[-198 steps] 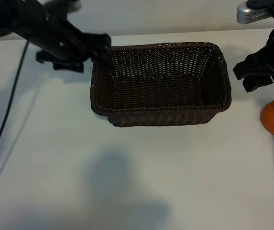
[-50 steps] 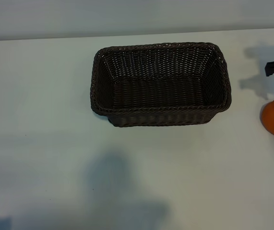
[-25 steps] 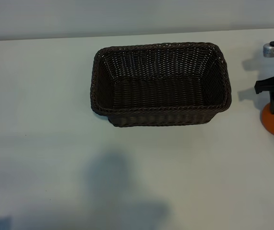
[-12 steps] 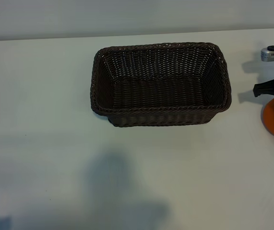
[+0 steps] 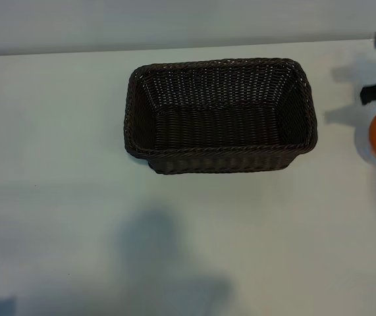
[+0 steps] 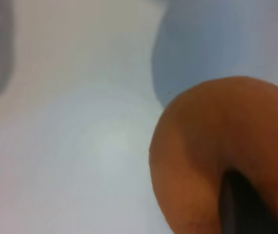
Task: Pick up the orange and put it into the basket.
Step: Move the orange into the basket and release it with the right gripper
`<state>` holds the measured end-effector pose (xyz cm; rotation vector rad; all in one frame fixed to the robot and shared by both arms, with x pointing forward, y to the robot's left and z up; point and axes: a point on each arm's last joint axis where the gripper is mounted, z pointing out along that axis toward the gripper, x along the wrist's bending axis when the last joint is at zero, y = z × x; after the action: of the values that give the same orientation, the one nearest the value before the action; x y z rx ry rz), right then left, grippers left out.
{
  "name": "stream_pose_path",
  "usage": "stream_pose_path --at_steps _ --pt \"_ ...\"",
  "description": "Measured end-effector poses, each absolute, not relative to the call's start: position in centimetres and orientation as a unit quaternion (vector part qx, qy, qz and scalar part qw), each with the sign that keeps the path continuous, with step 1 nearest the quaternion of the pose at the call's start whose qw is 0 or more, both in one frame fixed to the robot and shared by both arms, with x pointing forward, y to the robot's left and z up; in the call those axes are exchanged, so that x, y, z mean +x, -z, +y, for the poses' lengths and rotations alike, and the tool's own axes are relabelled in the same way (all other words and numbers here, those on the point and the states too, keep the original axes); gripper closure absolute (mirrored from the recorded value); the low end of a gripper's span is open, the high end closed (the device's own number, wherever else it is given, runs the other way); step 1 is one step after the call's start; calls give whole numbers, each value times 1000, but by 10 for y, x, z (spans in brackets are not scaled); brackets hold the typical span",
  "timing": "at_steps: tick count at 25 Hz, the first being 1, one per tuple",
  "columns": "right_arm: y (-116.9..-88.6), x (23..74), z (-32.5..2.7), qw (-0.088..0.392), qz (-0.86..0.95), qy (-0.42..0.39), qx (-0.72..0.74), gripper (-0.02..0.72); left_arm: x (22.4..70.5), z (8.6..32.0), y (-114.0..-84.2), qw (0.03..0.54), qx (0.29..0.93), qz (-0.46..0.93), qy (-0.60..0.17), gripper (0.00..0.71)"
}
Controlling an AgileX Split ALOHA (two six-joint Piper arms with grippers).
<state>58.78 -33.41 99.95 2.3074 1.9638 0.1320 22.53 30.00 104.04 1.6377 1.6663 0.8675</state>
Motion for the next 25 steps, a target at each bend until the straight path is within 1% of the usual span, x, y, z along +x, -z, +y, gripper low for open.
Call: stream_pose_path --at_steps 5,9,14,18,21,25 --pt "-1052 594 -335 89 643 -79 757 614 225 300 -1040 319 623 634 -330 116" --pt "-1076 600 -335 104 641 -95 754 614 225 300 -1040 319 623 634 -330 117" --pt "-1083 601 -333 103 646 -108 749 614 225 300 -1040 319 623 634 -330 117" --pt "-1083 602 -326 84 651 -126 744 614 225 300 -1040 319 623 634 -330 117" --pt "-1083 602 -316 80 664 -130 732 614 225 300 -1040 319 623 634 -330 117" --pt "-1082 603 -291 75 689 -132 709 616 225 300 -1040 319 623 634 -330 117"
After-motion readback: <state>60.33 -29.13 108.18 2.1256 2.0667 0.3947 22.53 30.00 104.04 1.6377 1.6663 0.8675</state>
